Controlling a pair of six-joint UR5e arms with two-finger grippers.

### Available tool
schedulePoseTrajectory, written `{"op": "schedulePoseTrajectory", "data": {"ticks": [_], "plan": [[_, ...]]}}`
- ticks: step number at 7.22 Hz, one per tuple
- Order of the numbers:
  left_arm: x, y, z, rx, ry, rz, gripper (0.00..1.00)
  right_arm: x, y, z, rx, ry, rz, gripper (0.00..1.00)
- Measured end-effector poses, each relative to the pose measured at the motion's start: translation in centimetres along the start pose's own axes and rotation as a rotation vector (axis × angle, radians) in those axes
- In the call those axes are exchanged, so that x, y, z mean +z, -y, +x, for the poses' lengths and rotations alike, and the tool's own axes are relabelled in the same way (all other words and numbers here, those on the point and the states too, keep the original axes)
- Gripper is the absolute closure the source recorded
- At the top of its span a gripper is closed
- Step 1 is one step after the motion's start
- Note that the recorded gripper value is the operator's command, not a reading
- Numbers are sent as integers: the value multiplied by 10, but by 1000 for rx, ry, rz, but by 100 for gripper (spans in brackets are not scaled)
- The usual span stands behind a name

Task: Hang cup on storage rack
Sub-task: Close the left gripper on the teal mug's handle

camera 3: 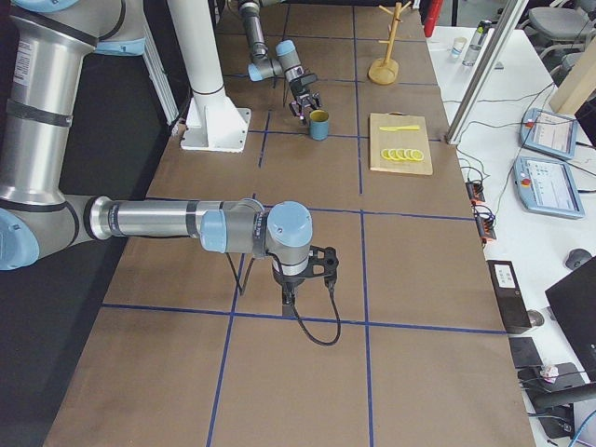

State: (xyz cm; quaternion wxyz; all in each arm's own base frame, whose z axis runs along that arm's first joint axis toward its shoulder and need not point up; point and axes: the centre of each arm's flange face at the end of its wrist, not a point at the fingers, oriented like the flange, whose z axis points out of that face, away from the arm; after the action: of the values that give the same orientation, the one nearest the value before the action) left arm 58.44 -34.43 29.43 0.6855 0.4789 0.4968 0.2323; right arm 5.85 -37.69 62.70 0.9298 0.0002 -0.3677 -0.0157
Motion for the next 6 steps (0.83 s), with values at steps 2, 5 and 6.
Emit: {"op": "schedulePoseTrajectory", "data": {"ticks": [2, 5, 6], "plan": [[0, 0, -1, 1, 2, -1, 100, 0, 0, 0, 0, 0, 0, 0], [-7, 12, 0, -13, -8, 27, 100, 0, 0, 0, -1, 2, -1, 0], [-15, 26, 2, -51, -19, 58, 100, 0, 0, 0, -2, 2, -1, 0]]}}
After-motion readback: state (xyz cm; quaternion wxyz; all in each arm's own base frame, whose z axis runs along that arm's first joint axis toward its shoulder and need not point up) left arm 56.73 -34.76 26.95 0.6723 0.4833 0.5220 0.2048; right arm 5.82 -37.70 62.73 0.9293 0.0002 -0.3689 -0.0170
